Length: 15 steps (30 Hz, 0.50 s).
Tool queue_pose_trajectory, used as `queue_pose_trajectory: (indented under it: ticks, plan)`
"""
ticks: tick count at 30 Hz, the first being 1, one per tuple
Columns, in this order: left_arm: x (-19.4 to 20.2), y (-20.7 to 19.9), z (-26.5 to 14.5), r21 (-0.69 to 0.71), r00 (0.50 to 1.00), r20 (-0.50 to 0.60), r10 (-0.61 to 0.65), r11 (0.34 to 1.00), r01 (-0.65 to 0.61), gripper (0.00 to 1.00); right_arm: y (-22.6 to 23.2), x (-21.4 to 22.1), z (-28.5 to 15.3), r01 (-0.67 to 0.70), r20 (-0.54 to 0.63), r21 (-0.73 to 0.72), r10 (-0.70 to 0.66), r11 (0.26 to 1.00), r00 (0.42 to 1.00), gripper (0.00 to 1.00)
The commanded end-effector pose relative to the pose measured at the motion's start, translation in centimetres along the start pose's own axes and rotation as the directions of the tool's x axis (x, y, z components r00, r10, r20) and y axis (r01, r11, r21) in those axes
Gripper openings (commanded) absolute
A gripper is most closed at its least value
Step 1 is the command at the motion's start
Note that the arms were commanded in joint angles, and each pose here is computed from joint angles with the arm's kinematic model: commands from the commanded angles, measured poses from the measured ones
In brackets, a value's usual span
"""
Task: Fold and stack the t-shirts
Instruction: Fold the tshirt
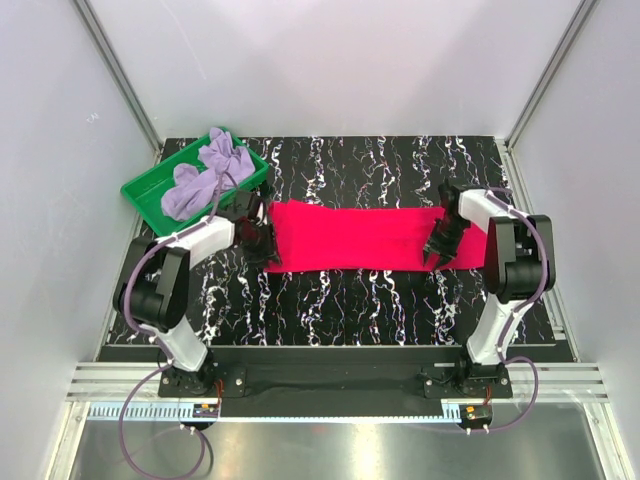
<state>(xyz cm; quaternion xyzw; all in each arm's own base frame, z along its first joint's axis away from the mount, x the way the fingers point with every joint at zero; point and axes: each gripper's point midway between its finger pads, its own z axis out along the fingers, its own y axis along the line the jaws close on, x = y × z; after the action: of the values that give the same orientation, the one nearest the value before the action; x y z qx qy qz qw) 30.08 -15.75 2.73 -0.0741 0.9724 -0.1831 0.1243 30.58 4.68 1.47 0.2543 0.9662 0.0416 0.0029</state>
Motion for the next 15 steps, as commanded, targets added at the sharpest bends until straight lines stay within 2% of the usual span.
queue_pose_trajectory:
  ticks: [1, 4, 6, 8, 12, 15]
  plan:
    - [-3.0, 0.6, -3.3, -0.102, 0.987, 0.119, 0.109, 0.990, -0.098, 0.45, 2.4, -0.3, -4.1, 0.092, 0.086, -0.023, -0.090, 0.995, 0.992, 0.37]
    - [-3.9, -0.5, -5.1, -0.089, 0.977, 0.161, 0.141, 0.988, -0.128, 0.47, 6.6, 0.6, -5.8, 0.186, 0.099, -0.074, -0.178, 0.980, 0.979, 0.41]
    - [-3.7, -1.5, -5.5, -0.046, 0.977, 0.159, 0.144, 0.989, -0.138, 0.49, 10.4, 1.6, -6.9, 0.241, 0.102, -0.166, -0.227, 0.956, 0.969, 0.42]
    - [-3.5, -2.9, -5.9, 0.013, 0.978, 0.157, 0.139, 0.990, -0.143, 0.50, 13.3, 2.1, -7.0, 0.270, 0.089, -0.229, -0.256, 0.935, 0.963, 0.44]
    - [-3.6, -4.0, -6.2, 0.069, 0.981, 0.161, 0.104, 0.991, -0.116, 0.50, 19.6, 6.8, -6.0, 0.367, 0.031, -0.306, -0.376, 0.878, 0.926, 0.44]
    - [-3.5, -4.3, -6.6, 0.083, 0.981, 0.166, 0.097, 0.990, -0.111, 0.50, 22.6, 8.5, -4.8, 0.357, -0.008, -0.354, -0.384, 0.865, 0.923, 0.42]
